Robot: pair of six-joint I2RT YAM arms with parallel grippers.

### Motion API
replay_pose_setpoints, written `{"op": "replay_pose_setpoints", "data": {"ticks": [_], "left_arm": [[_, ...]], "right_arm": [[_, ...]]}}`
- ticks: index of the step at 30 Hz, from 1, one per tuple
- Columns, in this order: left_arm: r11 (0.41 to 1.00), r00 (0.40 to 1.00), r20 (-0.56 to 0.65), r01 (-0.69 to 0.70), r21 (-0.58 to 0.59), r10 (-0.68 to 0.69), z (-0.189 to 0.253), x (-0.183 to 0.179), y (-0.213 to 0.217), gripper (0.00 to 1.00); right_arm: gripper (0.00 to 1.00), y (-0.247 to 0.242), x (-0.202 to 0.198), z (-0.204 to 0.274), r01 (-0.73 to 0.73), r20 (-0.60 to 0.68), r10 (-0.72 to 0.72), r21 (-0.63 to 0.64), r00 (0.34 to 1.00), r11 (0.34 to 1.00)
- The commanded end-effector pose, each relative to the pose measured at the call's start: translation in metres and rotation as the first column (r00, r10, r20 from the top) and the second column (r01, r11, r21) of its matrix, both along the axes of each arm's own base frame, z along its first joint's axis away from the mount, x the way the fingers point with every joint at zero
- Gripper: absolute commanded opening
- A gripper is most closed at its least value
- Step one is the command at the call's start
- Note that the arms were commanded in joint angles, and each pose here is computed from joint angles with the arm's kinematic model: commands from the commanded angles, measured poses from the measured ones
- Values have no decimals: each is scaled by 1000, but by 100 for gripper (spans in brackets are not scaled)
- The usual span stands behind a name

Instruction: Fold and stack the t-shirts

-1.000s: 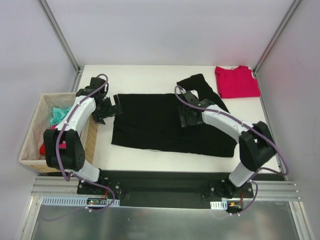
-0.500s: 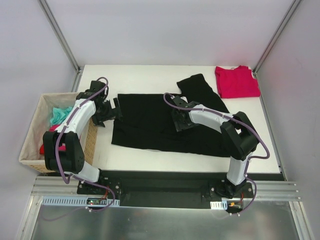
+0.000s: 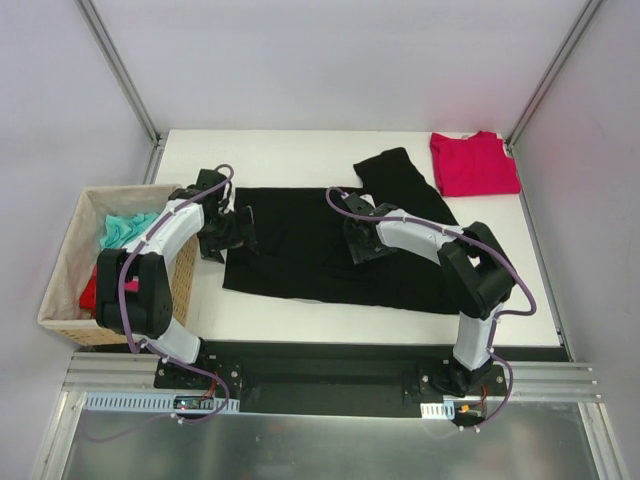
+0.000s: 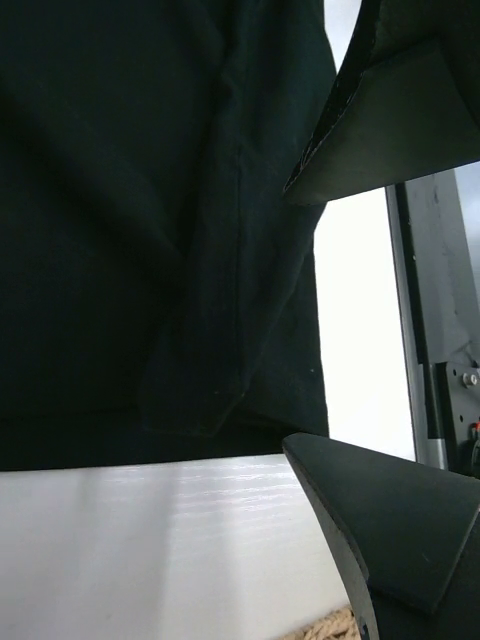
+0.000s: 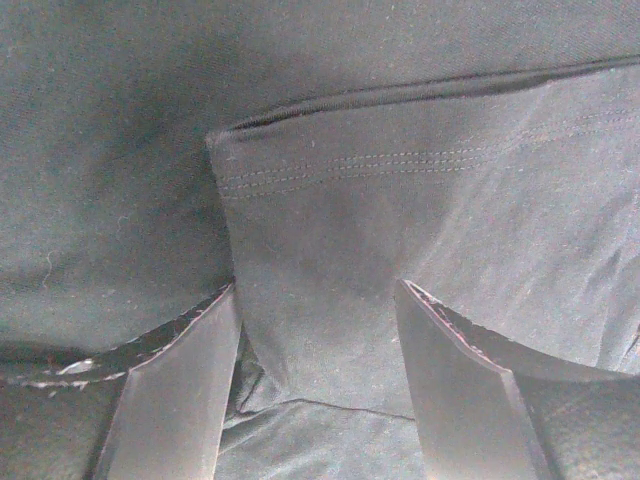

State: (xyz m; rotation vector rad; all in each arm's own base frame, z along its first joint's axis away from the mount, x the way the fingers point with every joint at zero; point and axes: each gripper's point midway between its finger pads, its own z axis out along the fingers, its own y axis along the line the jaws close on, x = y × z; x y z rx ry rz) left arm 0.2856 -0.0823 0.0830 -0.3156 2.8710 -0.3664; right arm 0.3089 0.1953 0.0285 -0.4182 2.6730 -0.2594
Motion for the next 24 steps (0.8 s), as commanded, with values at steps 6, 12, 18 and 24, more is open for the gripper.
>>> {"op": "replay_pose_setpoints", "data": {"ticks": [6, 12, 18, 24], "left_arm": [[996, 998, -41, 47, -72, -50, 4, -41, -13, 99], [981, 994, 45, 101, -162, -95, 30, -36, -32, 99], [977, 992, -51, 100, -189, -111, 9, -45, -39, 99], [988, 982, -164, 71, -137, -94, -26, -49, -32, 99]], "right_arm": [[66, 1, 5, 5, 5, 26, -5, -4, 1000, 1000], [66, 1, 5, 2, 5, 20, -4, -7, 1000, 1000], [66, 1, 5, 4, 9, 28, -8, -5, 1000, 1000], [66, -4, 4, 8, 13, 41, -12, -11, 999, 1000]]}}
